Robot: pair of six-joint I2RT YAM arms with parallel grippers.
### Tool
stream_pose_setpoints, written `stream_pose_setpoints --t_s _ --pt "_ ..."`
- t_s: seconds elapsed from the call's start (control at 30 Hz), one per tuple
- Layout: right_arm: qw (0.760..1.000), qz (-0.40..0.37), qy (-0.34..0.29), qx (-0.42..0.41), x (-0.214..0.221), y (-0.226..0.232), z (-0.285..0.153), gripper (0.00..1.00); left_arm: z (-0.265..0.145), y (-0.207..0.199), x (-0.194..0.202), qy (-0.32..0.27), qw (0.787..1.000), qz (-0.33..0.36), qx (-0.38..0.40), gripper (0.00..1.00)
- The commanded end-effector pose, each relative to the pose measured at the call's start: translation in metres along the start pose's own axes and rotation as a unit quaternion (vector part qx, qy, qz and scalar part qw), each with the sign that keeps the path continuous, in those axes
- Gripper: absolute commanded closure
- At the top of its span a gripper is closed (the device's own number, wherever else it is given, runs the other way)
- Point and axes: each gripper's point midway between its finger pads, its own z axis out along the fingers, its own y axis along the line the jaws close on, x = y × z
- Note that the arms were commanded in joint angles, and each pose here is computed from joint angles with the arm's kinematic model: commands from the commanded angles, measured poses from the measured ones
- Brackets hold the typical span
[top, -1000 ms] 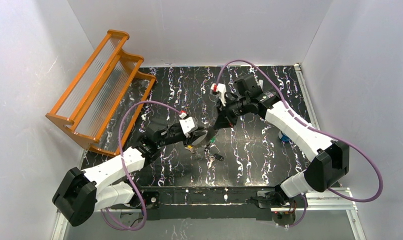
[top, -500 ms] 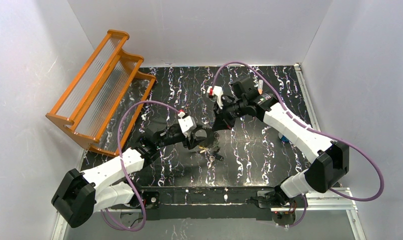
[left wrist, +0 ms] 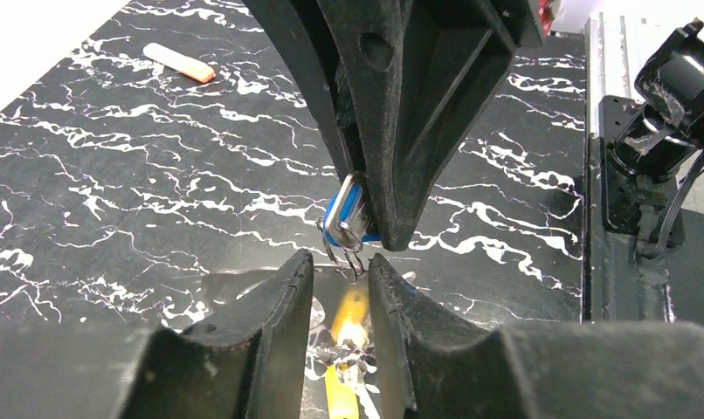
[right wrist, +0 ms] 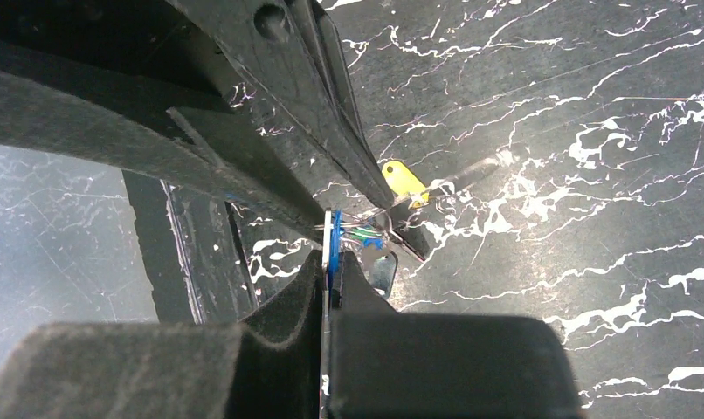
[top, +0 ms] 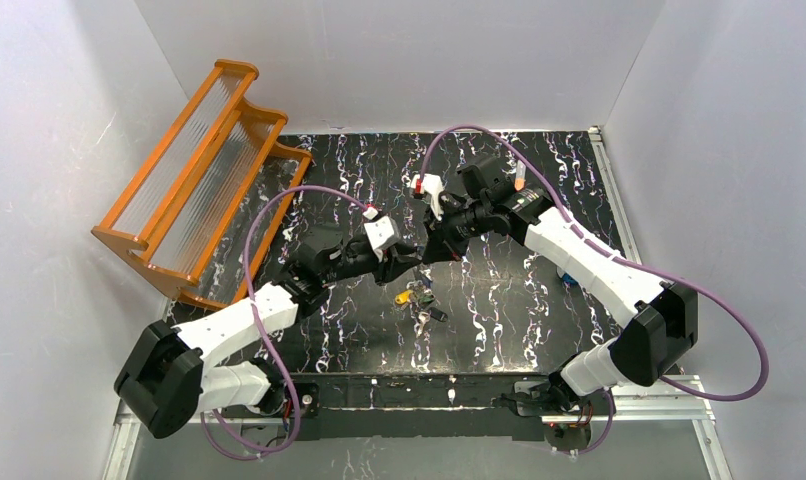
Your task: Remove the keys from the keyring
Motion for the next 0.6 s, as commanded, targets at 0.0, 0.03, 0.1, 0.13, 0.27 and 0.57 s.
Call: stream_pose_setpoints --t_s 0.0,0.03,0.1,0.13,0.27,0.57 --pt "0.999 -0.024 -0.032 0.002 -0.023 0.005 -0.008 0.99 0.006 0.000 -0.017 -0.019 1.000 0.005 0.011 0.76" --pt "0.999 -0.025 -0.033 0.001 -0.023 0.006 -0.008 0.99 0.005 0.001 -0.017 -0.019 1.000 0.006 0.010 0.79" --pt "0.999 -0.024 -0.032 0.004 -0.023 0.005 -0.008 0.99 0.005 0.000 -0.016 -0.019 1.000 0.006 0.011 0.87" --pt "0.999 -0.024 -0.032 0.007 -0.022 0.004 -0.009 0.99 0.004 -0.001 -0.016 -0.020 1.000 0.008 0.012 0.92" --pt "0.999 -0.025 -0.027 0.019 -0.018 0.001 -0.009 0.99 0.002 -0.004 -0.019 -0.025 0.999 0.015 0.016 1.00" --pt "0.998 -0.026 -0.031 0.050 -0.001 -0.007 -0.013 0.99 -0.003 -0.008 -0.017 -0.027 0.999 0.004 0.020 1.00"
